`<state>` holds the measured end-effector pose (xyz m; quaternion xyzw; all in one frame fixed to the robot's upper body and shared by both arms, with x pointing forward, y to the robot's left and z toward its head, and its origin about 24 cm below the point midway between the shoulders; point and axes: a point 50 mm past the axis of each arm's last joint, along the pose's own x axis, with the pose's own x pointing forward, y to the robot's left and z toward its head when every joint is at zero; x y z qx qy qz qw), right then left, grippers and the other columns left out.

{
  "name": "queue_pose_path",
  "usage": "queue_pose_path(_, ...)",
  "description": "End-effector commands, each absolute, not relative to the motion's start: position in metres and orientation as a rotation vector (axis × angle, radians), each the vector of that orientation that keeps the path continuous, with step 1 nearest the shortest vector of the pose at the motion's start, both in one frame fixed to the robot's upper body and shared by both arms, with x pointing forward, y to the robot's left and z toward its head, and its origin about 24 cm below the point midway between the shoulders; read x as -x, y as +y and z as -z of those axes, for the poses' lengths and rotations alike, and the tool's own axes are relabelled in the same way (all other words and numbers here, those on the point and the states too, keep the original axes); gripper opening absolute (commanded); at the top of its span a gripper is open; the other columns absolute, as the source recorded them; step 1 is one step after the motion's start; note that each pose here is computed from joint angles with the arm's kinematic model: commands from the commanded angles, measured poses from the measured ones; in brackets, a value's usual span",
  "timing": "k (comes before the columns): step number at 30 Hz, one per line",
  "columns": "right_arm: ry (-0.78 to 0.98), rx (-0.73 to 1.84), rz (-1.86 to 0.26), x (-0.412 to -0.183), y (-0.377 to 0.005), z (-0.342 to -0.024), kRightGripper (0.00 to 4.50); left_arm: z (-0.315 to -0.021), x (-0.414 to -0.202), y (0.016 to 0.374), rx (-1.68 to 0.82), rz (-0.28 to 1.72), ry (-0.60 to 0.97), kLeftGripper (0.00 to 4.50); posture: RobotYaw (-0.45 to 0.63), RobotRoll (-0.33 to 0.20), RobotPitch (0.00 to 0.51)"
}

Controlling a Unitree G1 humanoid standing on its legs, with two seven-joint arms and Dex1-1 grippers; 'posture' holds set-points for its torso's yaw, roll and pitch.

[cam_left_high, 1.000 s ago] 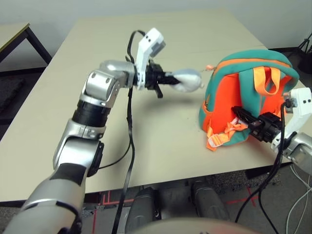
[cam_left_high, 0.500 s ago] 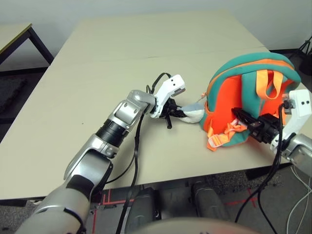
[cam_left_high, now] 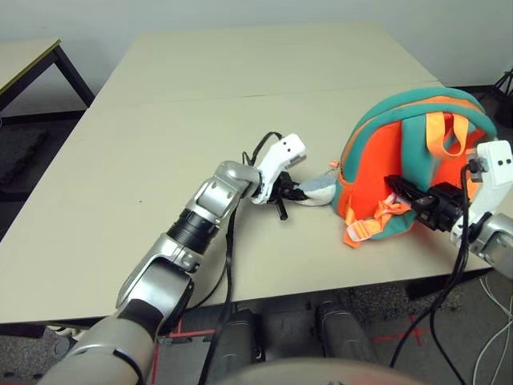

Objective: Put the pencil case into the backpack and zip it.

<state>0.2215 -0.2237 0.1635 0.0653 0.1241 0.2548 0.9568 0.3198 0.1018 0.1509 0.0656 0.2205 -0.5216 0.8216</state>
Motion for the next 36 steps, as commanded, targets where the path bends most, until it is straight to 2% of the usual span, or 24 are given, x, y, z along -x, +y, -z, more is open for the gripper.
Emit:
queue_pose_path(1,0.279,-0.134,-0.482,-0.212,-0.237,-0.175,2.41,-0.197,-0.304,0.138,-0.029,1.062,0.454,2.36,-0.15,0.000,0.008)
queue_pose_path(6,0.327,-0.123,-0.444,-0.193,-0.263,-0.206,4.05,-0.225,-0.262,0.201,0.093,0.988,0.560,4.08,-0.11,0.000,0.000)
queue_pose_path(7,0.346,-0.136,-0.449,-0.186,-0.269,-0.213,4.35,-0.223,-0.256,0.217,0.145,0.940,0.580,4.37,-0.09,0.000,0.000)
queue_pose_path(8,0.364,-0.155,-0.457,-0.179,-0.274,-0.220,4.43,-0.221,-0.251,0.231,0.170,0.879,0.595,4.44,-0.09,0.000,0.000)
queue_pose_path(11,0.403,-0.202,-0.432,-0.163,-0.295,-0.240,4.43,-0.213,-0.246,0.260,0.186,0.672,0.589,4.44,-0.06,0.000,0.000)
queue_pose_path(15,0.346,-0.245,-0.330,-0.160,-0.325,-0.260,4.43,-0.196,-0.254,0.290,0.175,0.395,0.526,4.44,-0.05,0.000,0.000)
queue_pose_path(18,0.325,-0.258,-0.216,-0.159,-0.347,-0.259,4.43,-0.183,-0.265,0.301,0.126,0.232,0.470,4.44,-0.04,0.000,0.000)
queue_pose_path(23,0.302,-0.214,0.001,-0.164,-0.385,-0.242,4.43,-0.171,-0.284,0.303,0.032,0.094,0.366,4.44,-0.03,0.000,0.000)
queue_pose_path(29,0.184,-0.153,0.182,-0.204,-0.409,-0.204,4.43,-0.144,-0.316,0.288,-0.052,0.046,0.265,4.44,-0.05,0.000,0.027)
queue_pose_path(36,0.132,-0.110,0.168,-0.257,-0.393,-0.169,4.43,-0.107,-0.327,0.280,-0.032,-0.017,0.144,4.44,-0.03,0.000,0.041)
